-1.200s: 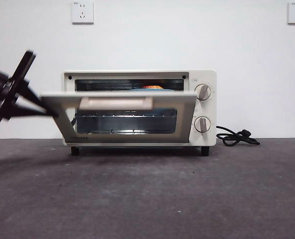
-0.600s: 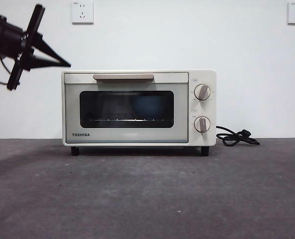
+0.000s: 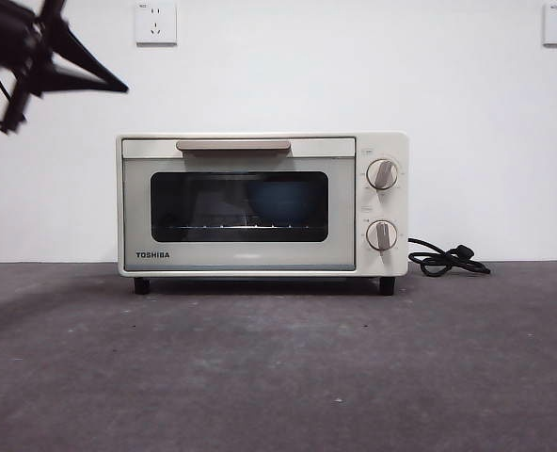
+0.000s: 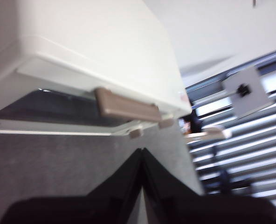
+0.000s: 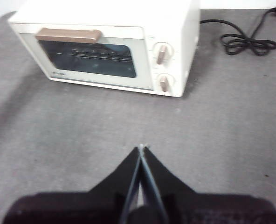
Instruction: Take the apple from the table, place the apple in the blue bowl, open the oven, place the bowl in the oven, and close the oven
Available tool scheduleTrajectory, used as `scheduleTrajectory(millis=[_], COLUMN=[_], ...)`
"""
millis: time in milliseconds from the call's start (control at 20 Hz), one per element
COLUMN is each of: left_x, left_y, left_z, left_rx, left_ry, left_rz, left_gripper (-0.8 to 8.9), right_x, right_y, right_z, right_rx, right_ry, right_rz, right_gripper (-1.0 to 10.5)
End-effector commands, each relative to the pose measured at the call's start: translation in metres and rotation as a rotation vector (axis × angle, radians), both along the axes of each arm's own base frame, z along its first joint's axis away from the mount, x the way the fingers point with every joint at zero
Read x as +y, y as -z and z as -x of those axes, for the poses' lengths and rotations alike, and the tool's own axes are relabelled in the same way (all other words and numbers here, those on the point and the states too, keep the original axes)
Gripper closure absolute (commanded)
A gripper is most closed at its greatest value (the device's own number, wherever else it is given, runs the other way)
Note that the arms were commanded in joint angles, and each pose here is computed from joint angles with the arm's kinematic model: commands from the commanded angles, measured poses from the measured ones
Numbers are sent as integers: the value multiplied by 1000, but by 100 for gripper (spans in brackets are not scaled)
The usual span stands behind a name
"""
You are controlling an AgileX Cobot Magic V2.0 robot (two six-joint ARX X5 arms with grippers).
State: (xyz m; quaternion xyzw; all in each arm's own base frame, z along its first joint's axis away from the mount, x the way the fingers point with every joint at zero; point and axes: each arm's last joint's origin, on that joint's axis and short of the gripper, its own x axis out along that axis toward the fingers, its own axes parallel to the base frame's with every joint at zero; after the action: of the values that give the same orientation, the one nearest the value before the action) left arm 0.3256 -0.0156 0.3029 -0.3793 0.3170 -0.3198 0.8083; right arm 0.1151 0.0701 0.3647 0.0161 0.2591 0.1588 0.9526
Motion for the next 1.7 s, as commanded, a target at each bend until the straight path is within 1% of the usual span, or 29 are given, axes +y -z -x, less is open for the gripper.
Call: scheduleTrajectory(millis=[50,200,350,450,550,700,850,1000,1150,1250,1300,1400,1500,1600,1700], left_x=[0,3,5,7,8,10,9,9,9,9,10,10,10,10,11], left_y=[-14,-30,-47,-57,-65,-77,-85,-87,-84,-82,-81,-79,-71,-46,-8], left_z=[25,56,90,111,133,168,188,192,185,181,179,172,171,174,179], left_rx=[-156,-213,-270,-298,-310,-329,-394,-409,-379,-389,-414,-526,-652,-745,-782], left_ry=[36,-10,-61,-97,-130,-198,-218,-221,-210,-193,-176,-160,-207,-259,-290], left_rz=[-214,-412,-589,-667,-724,-772,-764,-761,-764,-803,-832,-902,-904,-903,-906], left_gripper=[820,818,818,818,817,817,818,817,817,817,817,817,817,817,817], right_x=[-1,-2,-3,-3,-3,-4,-4,-4,-4,-4,-4,-4,-4,-4,-4], right_y=[4,6,9,10,10,11,11,11,11,11,11,11,11,11,11], right_z=[-1,1,2,2,3,3,3,3,3,3,3,3,3,3,3], right_rx=[4,25,50,60,65,72,72,73,72,72,72,72,73,72,72], right_ry=[26,36,36,36,35,36,35,35,36,35,35,35,35,36,36], right_rz=[32,55,72,79,82,88,87,88,88,87,87,87,88,87,88], right_gripper=[946,946,946,946,946,946,946,946,946,946,946,946,946,946,946])
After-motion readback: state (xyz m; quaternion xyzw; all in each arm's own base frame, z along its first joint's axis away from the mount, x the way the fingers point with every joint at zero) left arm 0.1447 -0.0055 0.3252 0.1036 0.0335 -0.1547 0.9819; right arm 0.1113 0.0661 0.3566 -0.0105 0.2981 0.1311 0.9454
